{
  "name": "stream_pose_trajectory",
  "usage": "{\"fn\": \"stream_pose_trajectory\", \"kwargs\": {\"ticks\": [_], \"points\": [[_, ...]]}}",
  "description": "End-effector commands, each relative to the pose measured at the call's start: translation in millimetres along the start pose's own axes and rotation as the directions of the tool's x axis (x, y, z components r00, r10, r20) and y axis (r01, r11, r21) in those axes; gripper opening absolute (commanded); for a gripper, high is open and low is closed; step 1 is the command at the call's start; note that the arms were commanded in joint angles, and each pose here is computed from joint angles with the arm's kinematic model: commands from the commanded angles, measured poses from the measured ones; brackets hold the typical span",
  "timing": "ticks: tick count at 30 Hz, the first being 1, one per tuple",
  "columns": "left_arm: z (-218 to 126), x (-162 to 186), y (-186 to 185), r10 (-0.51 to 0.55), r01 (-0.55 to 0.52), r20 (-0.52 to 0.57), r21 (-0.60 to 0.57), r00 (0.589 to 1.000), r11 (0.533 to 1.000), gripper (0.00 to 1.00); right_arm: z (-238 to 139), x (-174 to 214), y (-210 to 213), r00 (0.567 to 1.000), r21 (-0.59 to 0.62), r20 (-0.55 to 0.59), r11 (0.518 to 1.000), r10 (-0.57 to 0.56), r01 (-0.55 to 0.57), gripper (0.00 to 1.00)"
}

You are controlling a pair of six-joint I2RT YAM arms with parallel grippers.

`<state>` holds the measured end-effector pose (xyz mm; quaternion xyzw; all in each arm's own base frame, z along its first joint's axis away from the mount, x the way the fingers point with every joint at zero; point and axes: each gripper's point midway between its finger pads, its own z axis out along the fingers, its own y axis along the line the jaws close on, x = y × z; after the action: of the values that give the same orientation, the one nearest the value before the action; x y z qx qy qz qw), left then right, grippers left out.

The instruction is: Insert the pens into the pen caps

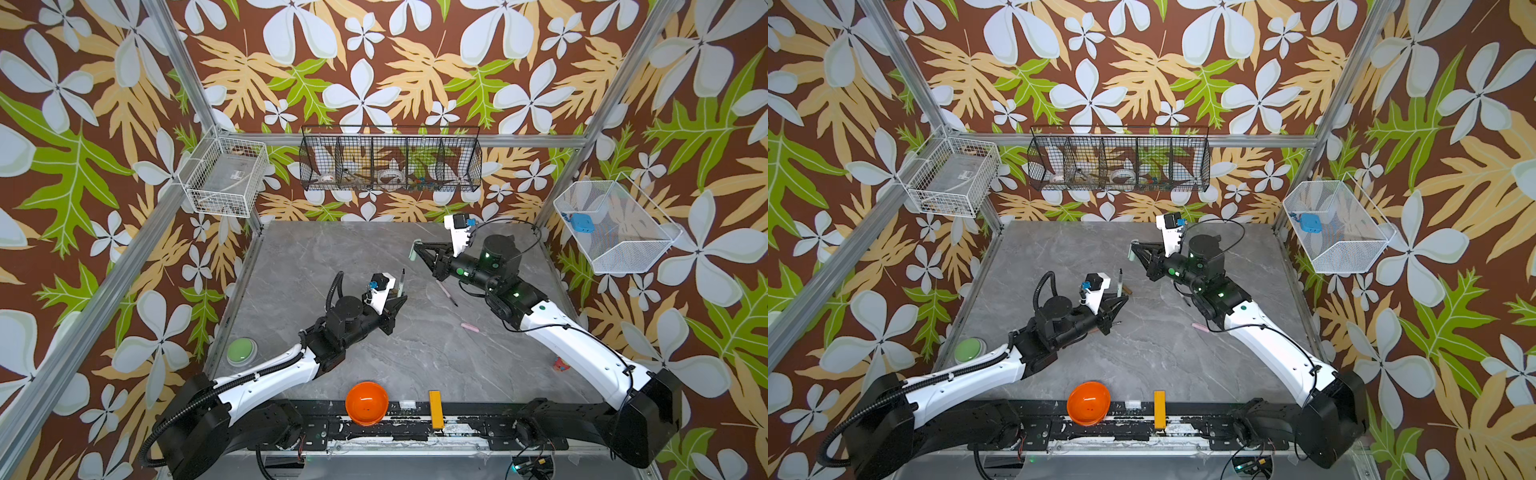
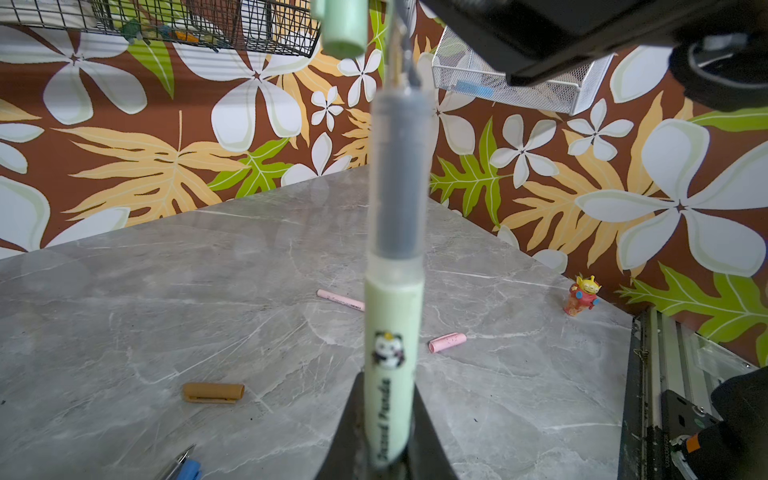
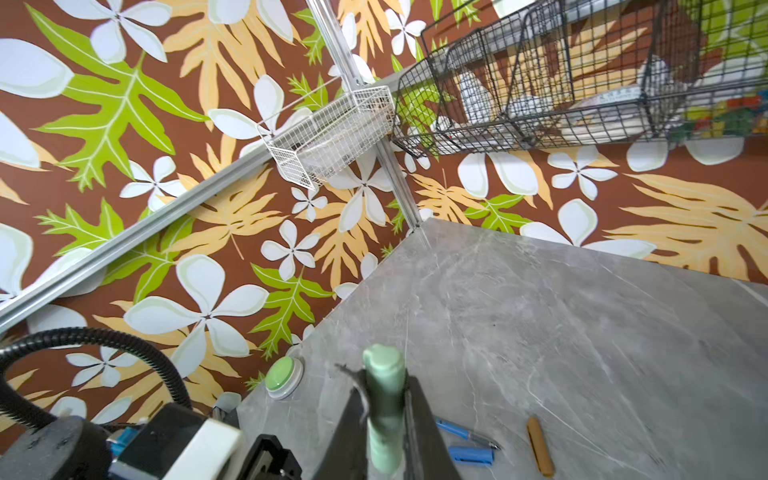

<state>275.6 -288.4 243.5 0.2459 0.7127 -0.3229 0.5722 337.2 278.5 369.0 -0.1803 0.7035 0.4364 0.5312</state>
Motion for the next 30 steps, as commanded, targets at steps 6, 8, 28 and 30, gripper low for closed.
{"fn": "stream_pose_trajectory", "kwargs": {"ticks": [6,8,28,30], "points": [[-0.4,-13.5,-5.0,0.01,-0.011,0.047,0.024,0.999,1.0,0.0,1.8,-16.1,15.8,0.999,-0.078,0.051,0.997,0.005,-0.001,0.16],[-0.1,-12.7,-4.7,0.011,-0.012,0.045,0.023,0.999,1.0,0.0,2.4,-15.7,18.0,0.999,-0.092,0.049,0.996,0.008,-0.004,0.16],[4.0,-12.6,-3.9,0.011,-0.012,0.04,0.019,0.999,1.0,0.0,0.9,4.6,23.1,0.999,-0.134,-0.032,0.991,0.008,-0.013,0.17],[4.2,-13.5,-4.5,0.011,-0.012,0.042,0.022,0.999,1.0,0.0,1.1,6.3,23.4,0.999,-0.137,-0.034,0.99,0.01,-0.014,0.17]]}}
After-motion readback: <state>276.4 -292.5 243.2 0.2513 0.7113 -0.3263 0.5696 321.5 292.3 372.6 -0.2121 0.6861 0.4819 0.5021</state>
